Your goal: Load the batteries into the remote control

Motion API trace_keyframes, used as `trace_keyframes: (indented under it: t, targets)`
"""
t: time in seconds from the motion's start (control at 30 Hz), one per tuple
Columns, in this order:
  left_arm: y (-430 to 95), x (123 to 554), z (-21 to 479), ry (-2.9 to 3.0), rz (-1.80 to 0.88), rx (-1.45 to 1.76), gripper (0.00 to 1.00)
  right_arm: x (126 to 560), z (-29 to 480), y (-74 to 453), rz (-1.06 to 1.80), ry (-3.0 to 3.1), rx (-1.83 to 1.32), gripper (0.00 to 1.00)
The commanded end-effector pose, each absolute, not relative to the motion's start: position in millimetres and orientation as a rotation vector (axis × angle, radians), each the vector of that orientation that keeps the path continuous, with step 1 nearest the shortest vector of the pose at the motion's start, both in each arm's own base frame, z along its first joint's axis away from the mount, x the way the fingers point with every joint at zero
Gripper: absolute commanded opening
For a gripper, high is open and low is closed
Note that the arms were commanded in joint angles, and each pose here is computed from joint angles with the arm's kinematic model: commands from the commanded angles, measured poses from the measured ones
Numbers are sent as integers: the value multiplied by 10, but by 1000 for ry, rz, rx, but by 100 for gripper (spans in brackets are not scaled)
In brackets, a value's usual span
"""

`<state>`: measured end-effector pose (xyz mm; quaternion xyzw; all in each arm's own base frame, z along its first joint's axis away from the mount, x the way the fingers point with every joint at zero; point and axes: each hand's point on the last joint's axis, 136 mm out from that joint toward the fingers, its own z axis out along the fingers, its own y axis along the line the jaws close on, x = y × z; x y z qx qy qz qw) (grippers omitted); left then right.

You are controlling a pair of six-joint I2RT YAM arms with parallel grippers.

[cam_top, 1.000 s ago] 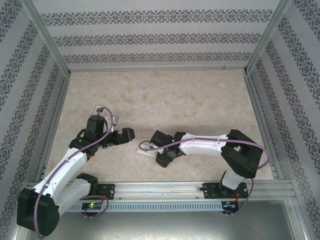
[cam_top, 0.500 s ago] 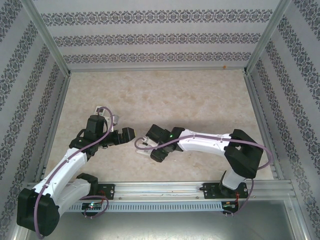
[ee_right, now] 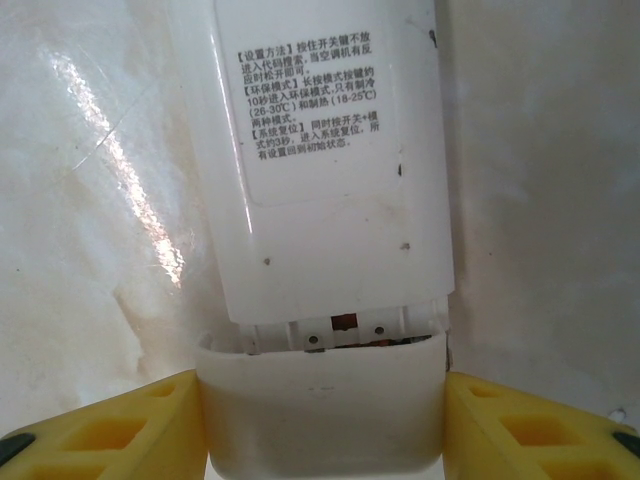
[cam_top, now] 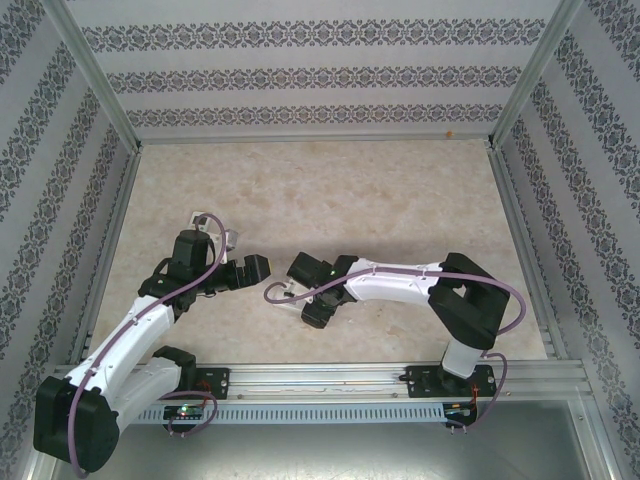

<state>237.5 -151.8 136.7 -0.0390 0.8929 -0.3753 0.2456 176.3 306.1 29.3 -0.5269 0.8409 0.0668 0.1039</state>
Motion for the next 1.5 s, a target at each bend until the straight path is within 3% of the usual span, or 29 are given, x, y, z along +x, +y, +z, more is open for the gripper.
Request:
trace_keyframes:
  t: [0.0, 0.33, 0.8, 1.47]
  targets:
    - [-1574, 2396, 1438, 2402, -1057, -77, 100, 1781, 281, 3063, 166, 2475, -1584, 57]
    - [-1571, 2389, 1360, 2415, -1063, -106, 100, 1824, 274, 3057, 164, 2470, -1581, 58]
    - [-1598, 2244, 834, 2684, -889, -131, 99, 1912, 432, 3007, 164, 2418, -1587, 58]
    - [-1808, 2201, 530, 2756, -983, -113, 88, 1826, 196, 3013, 195, 2497, -1598, 61]
